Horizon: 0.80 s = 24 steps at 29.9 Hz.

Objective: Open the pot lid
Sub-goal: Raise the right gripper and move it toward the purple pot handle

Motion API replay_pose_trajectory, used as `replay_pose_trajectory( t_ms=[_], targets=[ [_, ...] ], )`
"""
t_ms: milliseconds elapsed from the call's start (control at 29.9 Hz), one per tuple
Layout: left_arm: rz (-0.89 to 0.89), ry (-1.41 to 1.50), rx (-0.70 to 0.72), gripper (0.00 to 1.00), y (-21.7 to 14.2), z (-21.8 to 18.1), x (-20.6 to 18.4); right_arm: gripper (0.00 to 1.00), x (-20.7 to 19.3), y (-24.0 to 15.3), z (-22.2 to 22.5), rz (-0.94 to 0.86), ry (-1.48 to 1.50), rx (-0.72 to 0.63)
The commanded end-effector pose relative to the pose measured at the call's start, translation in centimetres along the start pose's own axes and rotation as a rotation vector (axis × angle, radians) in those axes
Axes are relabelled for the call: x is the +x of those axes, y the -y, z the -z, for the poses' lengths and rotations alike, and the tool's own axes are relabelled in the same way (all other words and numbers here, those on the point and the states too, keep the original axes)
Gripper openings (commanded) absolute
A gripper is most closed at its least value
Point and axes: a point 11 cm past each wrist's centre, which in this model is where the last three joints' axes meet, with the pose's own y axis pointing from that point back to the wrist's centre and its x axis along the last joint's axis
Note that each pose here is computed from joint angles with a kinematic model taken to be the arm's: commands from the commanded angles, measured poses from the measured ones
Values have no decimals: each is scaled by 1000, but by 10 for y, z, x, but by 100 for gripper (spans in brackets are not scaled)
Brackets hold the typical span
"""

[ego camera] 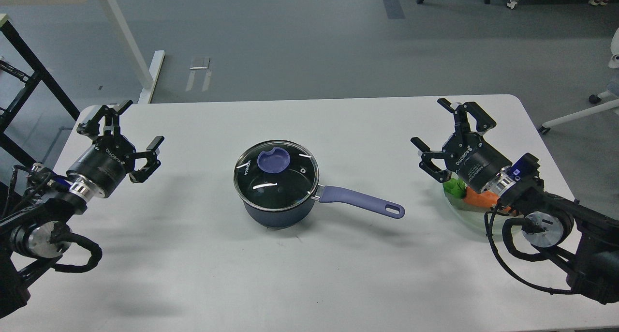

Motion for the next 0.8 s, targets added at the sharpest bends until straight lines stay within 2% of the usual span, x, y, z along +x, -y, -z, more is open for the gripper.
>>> replay_pose_trajectory(
  t_ms=[0,134,234,301,569,703,770],
  targets=[
    [-38,30,-2,99,-1,-4,5,100,-1,2,-1,1,4,2],
    [-48,50,-15,99,-1,-16,10,100,-4,5,3,9,-1,8],
    [-40,85,-23,99,3,-29,12,100,-4,9,26,29,-77,15],
    [-45,100,-30,99,1,-38,16,100,-7,10,49,74,-199,0],
    [-66,135,-43,99,-7,-56,28,100,-66,24,136,337,-794,-46],
    [-58,138,-47,99,-7,-59,27,100,-89,37,140,465,-1055,-137],
    [-45,139,-55,99,-4,-64,23,100,-101,43,130,566,-1230,-239]
  ],
)
